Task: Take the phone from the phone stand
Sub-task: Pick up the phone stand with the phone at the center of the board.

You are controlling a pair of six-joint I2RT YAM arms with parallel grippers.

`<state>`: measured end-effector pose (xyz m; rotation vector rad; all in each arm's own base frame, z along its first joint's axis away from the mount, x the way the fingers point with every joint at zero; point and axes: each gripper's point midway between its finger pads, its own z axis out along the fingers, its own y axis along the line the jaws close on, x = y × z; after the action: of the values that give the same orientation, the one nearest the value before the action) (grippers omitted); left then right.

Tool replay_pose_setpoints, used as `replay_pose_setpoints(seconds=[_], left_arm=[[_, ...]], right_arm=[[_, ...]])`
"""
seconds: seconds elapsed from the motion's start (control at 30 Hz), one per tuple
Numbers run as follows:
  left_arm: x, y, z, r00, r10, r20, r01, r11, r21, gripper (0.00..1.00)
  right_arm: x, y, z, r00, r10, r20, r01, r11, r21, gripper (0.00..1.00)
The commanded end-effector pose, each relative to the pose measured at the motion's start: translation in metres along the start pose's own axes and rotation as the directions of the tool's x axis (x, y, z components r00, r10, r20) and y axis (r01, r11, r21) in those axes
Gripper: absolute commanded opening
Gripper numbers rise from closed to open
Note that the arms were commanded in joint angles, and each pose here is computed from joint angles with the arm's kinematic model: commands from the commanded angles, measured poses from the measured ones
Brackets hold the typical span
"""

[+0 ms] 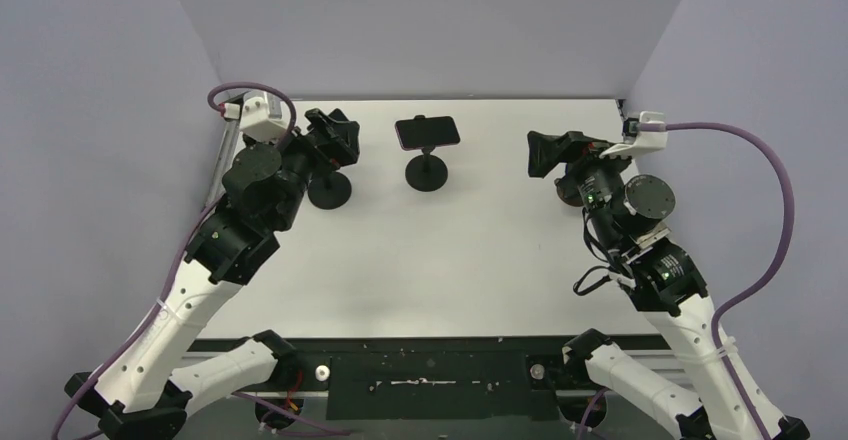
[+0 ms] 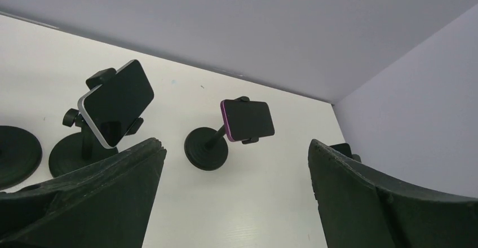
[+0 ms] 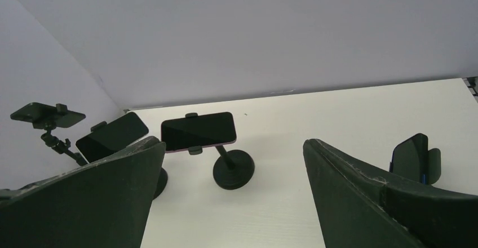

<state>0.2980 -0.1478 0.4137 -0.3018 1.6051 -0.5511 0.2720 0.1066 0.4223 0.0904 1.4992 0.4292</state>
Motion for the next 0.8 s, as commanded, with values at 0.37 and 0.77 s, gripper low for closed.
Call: replay_pose_setpoints(seconds=[0.37,0.77], left_arm=[[0.036,-0.012,-0.002,0.978,0.207,0.028,-0.208,0.951,0.230,0.97],[0.158,0.011,-0.006,0.931,0.331,-0.154,-0.242,0.875,0.419,0.97]], right_arm=[[0.019,-0.074,0.011,1.000,0.015,0.011,-0.019,0.897,0.443,1.00],[0.117,-0.086,0.035,0.973,-0.007,-0.231,0.103,0.906,0.409,1.00]])
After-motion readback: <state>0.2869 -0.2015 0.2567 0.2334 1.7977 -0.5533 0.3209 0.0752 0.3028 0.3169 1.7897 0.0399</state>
